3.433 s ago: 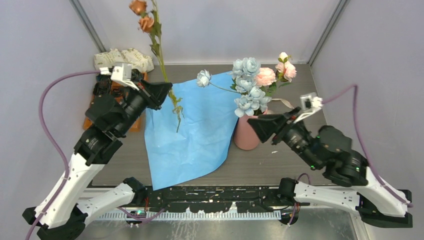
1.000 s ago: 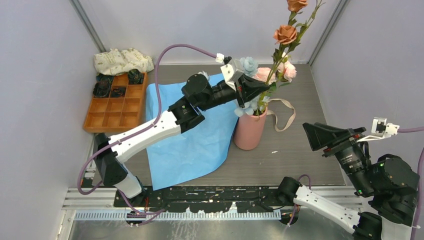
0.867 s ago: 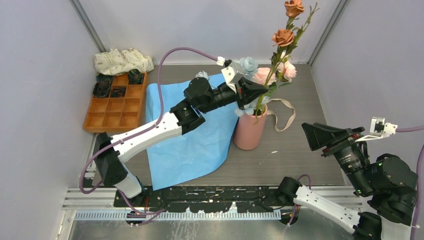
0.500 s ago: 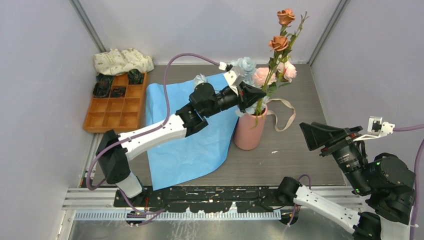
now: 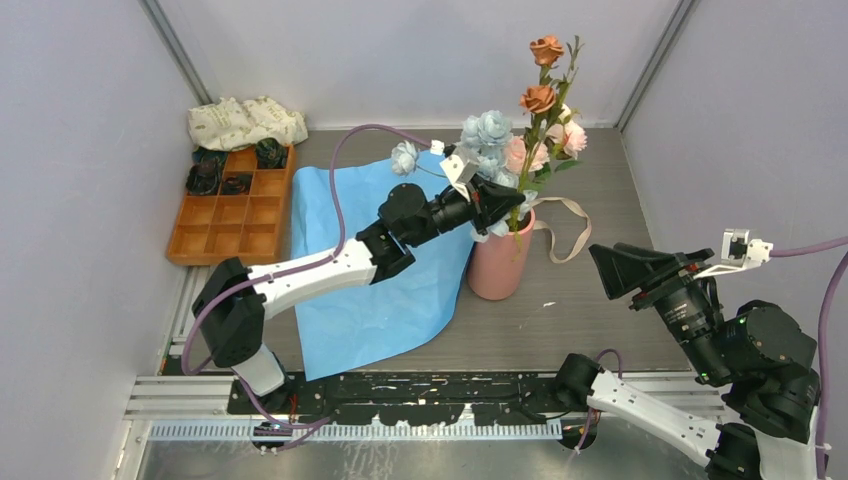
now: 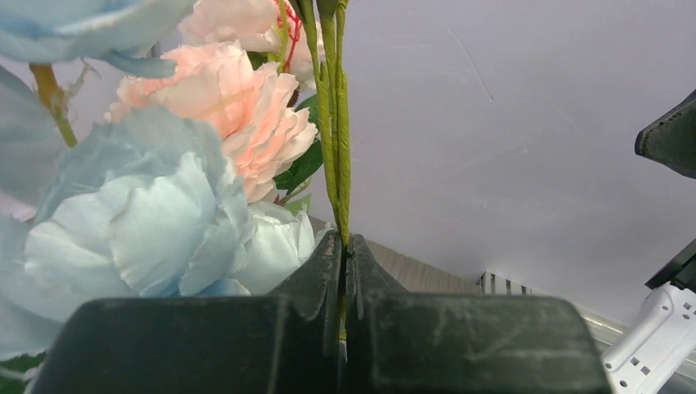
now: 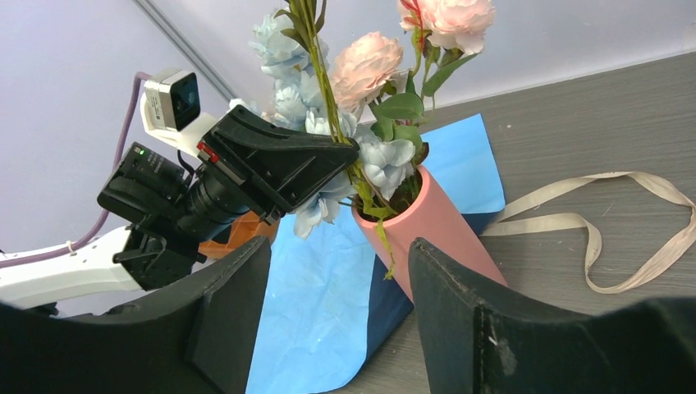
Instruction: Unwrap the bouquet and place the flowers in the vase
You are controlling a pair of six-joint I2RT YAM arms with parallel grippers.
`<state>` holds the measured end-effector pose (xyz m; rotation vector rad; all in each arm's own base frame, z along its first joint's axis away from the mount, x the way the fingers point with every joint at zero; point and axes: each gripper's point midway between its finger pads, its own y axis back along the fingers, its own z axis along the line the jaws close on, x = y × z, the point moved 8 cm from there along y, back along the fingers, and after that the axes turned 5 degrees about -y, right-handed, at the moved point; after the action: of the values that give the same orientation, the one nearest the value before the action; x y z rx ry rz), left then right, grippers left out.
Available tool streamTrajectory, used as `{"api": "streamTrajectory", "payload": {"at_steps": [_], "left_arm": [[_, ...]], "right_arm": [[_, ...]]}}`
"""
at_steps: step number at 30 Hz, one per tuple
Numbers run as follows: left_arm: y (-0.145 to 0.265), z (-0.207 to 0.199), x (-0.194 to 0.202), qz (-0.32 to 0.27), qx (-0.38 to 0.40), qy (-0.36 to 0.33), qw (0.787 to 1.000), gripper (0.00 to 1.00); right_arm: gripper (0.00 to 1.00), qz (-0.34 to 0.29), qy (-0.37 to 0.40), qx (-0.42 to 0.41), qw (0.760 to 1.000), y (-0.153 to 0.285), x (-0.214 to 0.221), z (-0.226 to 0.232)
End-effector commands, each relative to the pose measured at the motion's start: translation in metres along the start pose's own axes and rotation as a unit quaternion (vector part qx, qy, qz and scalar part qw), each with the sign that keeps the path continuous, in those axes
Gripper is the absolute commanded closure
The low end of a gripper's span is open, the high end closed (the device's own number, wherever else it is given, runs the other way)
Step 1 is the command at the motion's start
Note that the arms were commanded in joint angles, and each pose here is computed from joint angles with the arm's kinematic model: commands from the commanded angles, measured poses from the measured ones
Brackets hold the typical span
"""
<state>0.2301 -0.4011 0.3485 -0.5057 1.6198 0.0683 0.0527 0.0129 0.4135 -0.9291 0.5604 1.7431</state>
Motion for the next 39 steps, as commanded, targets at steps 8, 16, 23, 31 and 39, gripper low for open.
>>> {"api": "streamTrajectory", "payload": {"at_steps": [8, 16, 23, 31, 39], "left_arm": [[0.018, -0.005, 0.031, 0.053, -0.002, 0.051, 0.997, 0.98], [0.015, -0.017, 0.022, 0.105, 0.007, 0.014, 0.994, 0.76], [0.021, -0.018, 0.007, 0.113, -0.008, -0.009, 0.994, 0.5], [0.031, -0.018, -0.017, 0.117, -0.032, -0.016, 0.992, 0.46], [0.04, -0.023, -0.039, 0.097, -0.038, -0.012, 0.994, 0.43]], "right_arm": [[0.3, 0.006, 0.005, -0.001, 1.0, -0.017, 0.007, 0.01], [0.29, 0.024, 0.008, -0.001, 1.0, -0.027, 0.017, 0.014], [0.26, 0.023, 0.006, -0.003, 1.0, -0.03, 0.019, 0.015], [0.26, 0.028, 0.008, -0.004, 1.0, -0.034, 0.024, 0.017], [0.26, 0.03, 0.004, -0.008, 1.0, -0.035, 0.026, 0.017]]}}
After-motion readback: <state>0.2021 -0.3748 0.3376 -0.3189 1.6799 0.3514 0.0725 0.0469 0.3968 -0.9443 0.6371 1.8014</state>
